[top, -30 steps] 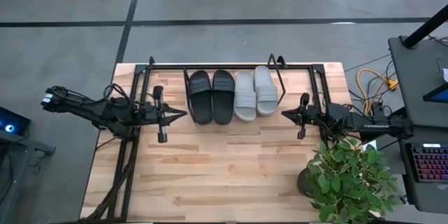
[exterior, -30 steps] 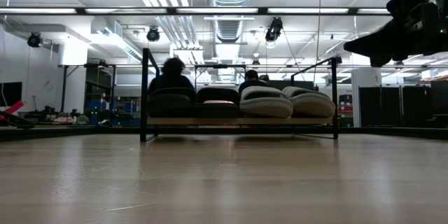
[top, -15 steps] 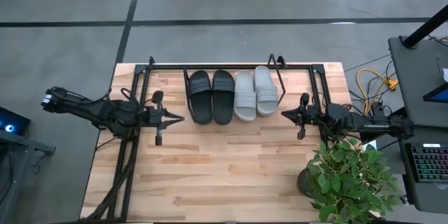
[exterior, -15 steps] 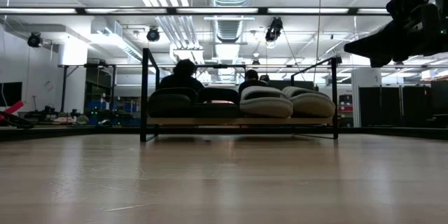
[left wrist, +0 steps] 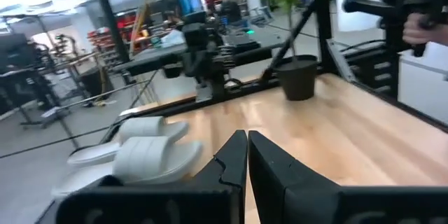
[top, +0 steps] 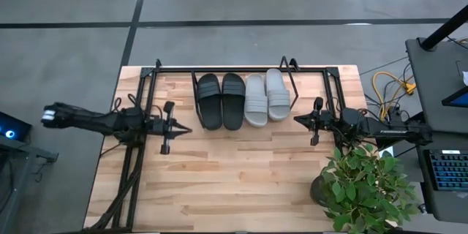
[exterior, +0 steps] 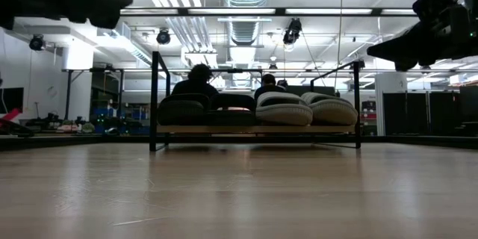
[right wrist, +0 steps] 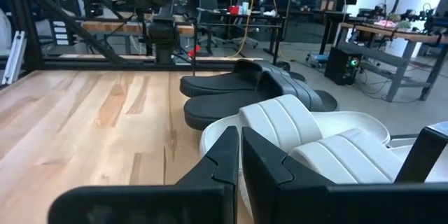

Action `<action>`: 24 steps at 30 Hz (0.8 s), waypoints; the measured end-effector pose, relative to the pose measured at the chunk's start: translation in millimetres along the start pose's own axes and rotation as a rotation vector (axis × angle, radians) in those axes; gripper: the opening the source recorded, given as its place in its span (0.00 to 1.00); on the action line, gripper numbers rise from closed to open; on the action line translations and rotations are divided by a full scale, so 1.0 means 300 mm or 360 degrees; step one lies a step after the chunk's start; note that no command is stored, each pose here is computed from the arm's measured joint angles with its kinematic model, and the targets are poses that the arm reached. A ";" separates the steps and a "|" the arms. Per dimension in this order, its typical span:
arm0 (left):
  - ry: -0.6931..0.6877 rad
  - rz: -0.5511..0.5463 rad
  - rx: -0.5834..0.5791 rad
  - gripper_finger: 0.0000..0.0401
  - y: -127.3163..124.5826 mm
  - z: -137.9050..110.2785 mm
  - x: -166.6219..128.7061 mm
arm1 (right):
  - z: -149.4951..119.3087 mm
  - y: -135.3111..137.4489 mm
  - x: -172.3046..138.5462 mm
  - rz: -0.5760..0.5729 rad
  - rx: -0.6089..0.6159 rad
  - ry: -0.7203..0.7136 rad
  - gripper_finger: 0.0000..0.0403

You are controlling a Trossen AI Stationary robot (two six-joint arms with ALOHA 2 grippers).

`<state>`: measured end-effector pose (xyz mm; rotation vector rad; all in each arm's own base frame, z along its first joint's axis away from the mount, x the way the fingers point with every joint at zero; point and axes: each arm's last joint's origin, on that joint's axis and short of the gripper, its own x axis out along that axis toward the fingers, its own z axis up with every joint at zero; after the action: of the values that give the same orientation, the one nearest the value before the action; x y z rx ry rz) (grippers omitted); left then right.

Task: Pick and place slides into the shelf
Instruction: Return to Home Position

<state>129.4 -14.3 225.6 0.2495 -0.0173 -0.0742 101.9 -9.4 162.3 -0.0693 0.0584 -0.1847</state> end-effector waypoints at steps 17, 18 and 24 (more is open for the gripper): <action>0.0007 0.0300 -0.0128 0.00 0.055 -0.082 -0.124 | 0.000 0.000 0.000 0.0000 0.0016 0.0001 0.02; 0.0047 0.0327 -0.0154 0.00 0.053 -0.093 -0.130 | 0.000 0.000 0.000 0.0000 0.0020 0.0001 0.02; 0.0215 0.0311 -0.0341 0.00 0.036 -0.155 -0.136 | 0.001 0.000 0.000 -0.0001 0.0013 -0.0003 0.02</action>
<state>90.6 10.7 182.9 0.0375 0.0999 0.1346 102.0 -9.4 162.6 -0.0616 0.0560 -0.1855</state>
